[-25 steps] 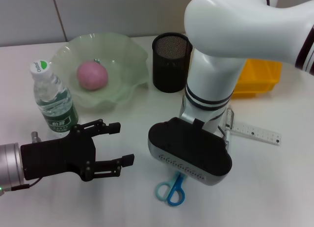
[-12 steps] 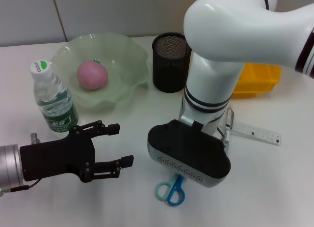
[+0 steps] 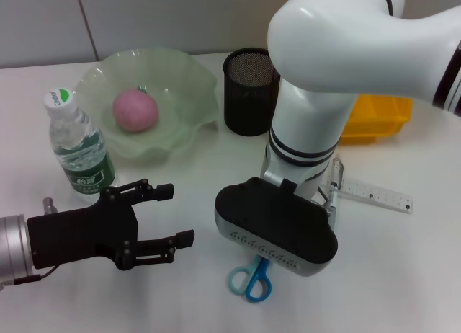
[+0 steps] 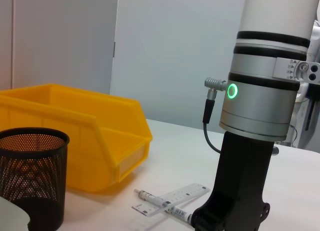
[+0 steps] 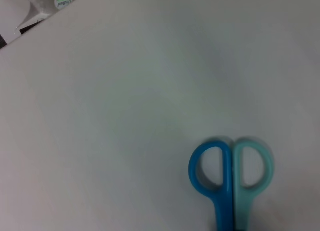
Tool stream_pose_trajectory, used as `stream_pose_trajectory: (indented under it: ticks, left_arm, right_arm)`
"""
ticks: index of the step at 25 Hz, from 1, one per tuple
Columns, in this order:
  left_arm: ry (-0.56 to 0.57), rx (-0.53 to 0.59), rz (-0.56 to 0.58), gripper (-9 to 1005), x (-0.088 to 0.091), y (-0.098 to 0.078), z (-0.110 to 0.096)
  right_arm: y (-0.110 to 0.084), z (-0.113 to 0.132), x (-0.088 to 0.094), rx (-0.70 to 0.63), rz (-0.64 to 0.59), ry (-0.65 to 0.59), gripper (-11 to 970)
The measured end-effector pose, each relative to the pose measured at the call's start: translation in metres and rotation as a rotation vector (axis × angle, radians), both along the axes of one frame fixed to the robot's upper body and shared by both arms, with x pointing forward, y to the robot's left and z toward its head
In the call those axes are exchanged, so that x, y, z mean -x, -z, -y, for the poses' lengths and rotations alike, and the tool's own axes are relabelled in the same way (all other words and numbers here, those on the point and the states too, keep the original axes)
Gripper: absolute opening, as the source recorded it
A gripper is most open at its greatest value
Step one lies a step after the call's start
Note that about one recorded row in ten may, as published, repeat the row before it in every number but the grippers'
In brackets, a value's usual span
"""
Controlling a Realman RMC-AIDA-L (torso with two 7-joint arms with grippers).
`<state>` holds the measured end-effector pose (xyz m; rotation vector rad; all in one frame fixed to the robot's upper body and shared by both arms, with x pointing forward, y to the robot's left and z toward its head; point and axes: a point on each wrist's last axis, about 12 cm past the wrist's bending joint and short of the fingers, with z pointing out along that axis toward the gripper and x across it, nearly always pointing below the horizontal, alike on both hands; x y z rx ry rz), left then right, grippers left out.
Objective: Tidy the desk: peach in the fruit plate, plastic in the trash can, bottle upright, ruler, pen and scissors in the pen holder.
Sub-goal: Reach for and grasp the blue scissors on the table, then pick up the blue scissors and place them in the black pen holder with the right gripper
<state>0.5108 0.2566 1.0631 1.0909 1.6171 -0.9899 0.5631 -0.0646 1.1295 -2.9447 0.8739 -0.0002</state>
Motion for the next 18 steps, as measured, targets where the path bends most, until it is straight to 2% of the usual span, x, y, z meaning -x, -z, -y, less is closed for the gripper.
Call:
stream_pose_trajectory:
  ticks: [18]
  left_arm:
    - [-0.004,-0.001,-0.003,841,0.0011,0.0006,-0.0017]
  right_arm:
    - [-0.0016,-0.0001,0.001,-0.001,-0.002,-0.001,350]
